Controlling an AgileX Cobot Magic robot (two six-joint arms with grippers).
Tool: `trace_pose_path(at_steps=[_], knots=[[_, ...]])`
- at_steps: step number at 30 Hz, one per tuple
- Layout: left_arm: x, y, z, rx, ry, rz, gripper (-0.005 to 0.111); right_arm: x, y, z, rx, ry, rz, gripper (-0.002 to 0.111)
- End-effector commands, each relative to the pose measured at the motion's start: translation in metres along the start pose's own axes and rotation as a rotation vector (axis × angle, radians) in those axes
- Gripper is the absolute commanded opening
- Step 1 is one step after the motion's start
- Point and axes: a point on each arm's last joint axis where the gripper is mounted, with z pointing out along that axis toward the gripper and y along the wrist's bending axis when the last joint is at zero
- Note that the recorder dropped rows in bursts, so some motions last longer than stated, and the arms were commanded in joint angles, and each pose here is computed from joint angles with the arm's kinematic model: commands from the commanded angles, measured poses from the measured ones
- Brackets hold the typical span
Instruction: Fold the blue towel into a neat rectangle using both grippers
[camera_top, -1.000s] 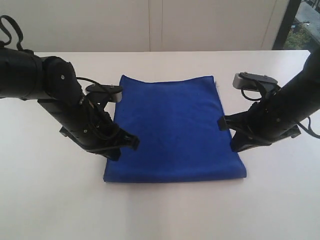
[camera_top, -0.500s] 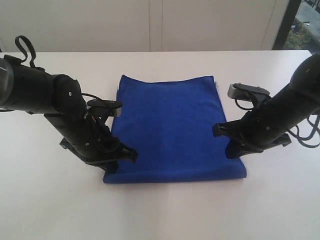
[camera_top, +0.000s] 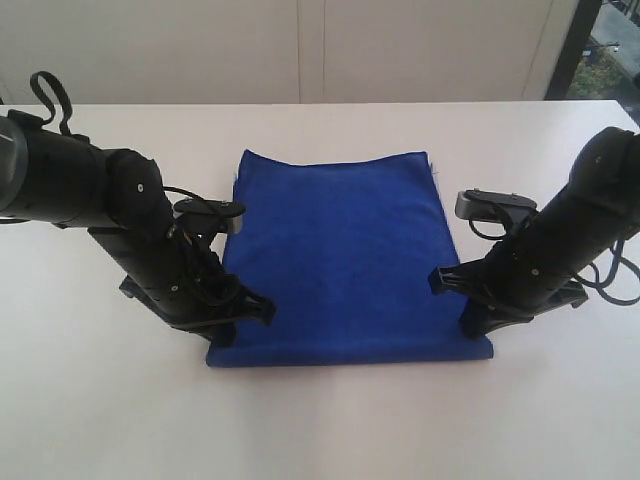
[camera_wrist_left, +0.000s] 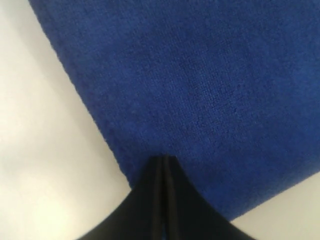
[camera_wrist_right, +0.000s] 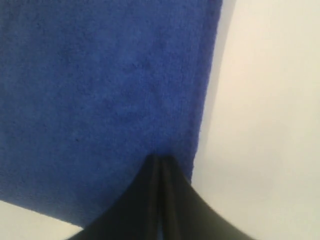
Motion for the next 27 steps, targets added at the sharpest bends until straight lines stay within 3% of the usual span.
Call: trace_pose_path(at_steps=[1,27], knots=[[0.0039,0.0001,0.0005,-0.008,0.021,0.011,0.000,0.0027,0.0003,0.0022,-0.002,0.021,0.002,0.000],[0.0046,0.0027,0.0004,-0.036,0.030,0.035,0.000,0.0022,0.0102,-0.0006,-0.013,0.000,-0.007,0.000]])
